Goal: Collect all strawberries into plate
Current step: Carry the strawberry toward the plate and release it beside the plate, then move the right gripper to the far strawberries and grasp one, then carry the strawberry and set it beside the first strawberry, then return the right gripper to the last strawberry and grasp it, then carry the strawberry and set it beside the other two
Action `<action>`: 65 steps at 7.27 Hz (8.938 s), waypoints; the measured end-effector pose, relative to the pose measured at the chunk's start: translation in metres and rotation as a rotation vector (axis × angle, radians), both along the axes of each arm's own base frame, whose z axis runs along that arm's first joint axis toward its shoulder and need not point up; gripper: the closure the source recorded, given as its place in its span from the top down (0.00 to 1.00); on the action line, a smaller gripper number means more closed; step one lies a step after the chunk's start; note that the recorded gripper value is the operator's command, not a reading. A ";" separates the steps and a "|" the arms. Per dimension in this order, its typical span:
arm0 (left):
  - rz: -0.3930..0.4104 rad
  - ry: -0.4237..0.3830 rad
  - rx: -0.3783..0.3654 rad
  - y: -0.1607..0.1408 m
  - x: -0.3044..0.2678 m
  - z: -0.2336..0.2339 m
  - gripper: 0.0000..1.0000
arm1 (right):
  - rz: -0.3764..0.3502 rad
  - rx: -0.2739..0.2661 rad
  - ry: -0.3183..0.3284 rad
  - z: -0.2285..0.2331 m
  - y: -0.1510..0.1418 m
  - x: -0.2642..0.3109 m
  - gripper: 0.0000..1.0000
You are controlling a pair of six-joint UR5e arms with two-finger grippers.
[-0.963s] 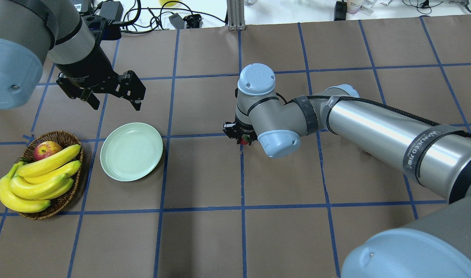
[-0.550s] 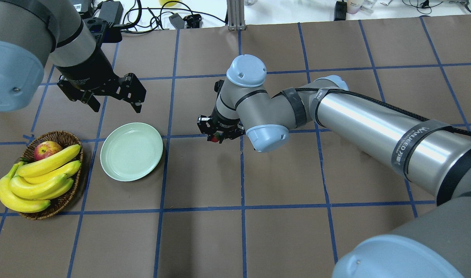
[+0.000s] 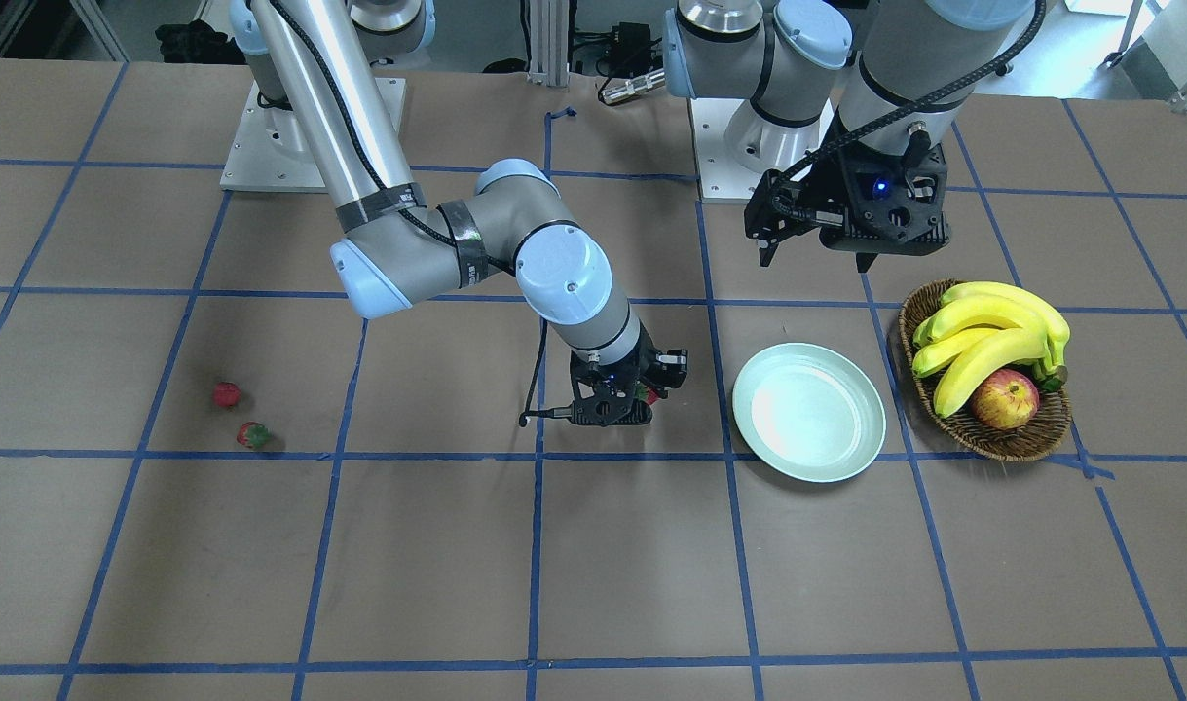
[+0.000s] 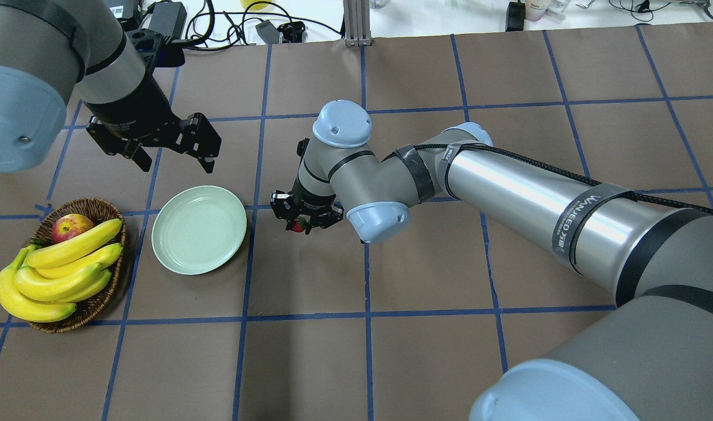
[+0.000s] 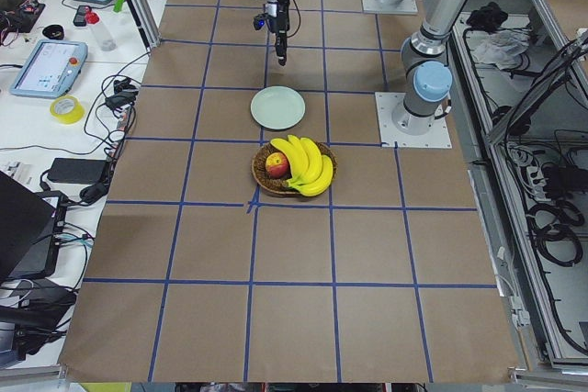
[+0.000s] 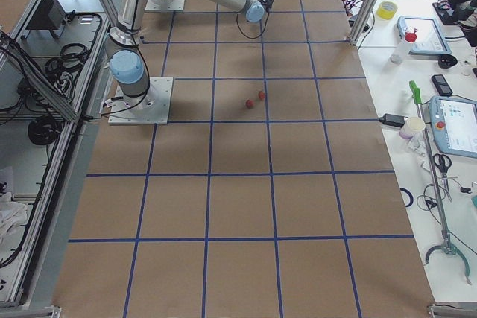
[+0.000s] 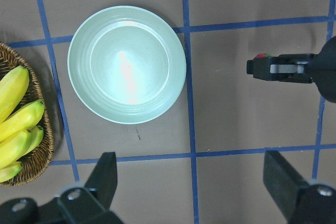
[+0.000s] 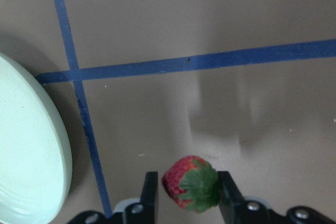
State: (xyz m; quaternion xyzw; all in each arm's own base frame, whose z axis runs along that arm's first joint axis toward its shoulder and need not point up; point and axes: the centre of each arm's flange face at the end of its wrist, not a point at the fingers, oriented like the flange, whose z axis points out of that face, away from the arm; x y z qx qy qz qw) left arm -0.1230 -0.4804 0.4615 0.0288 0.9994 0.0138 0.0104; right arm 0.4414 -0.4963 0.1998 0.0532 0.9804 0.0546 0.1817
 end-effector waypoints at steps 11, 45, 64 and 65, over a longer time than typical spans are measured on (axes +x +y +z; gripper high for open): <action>0.025 -0.010 0.013 -0.006 0.007 -0.022 1.00 | 0.121 -0.071 0.410 0.030 -0.046 -0.344 0.93; 0.023 -0.037 -0.011 -0.010 0.010 -0.030 1.00 | -0.050 -0.160 0.345 0.070 0.009 -0.146 1.00; 0.020 -0.035 0.000 -0.003 0.009 -0.036 1.00 | 0.115 0.043 0.348 0.004 -0.014 -0.363 0.00; 0.020 -0.035 0.000 -0.003 0.009 -0.036 1.00 | 0.072 0.034 0.301 0.015 -0.018 -0.313 0.00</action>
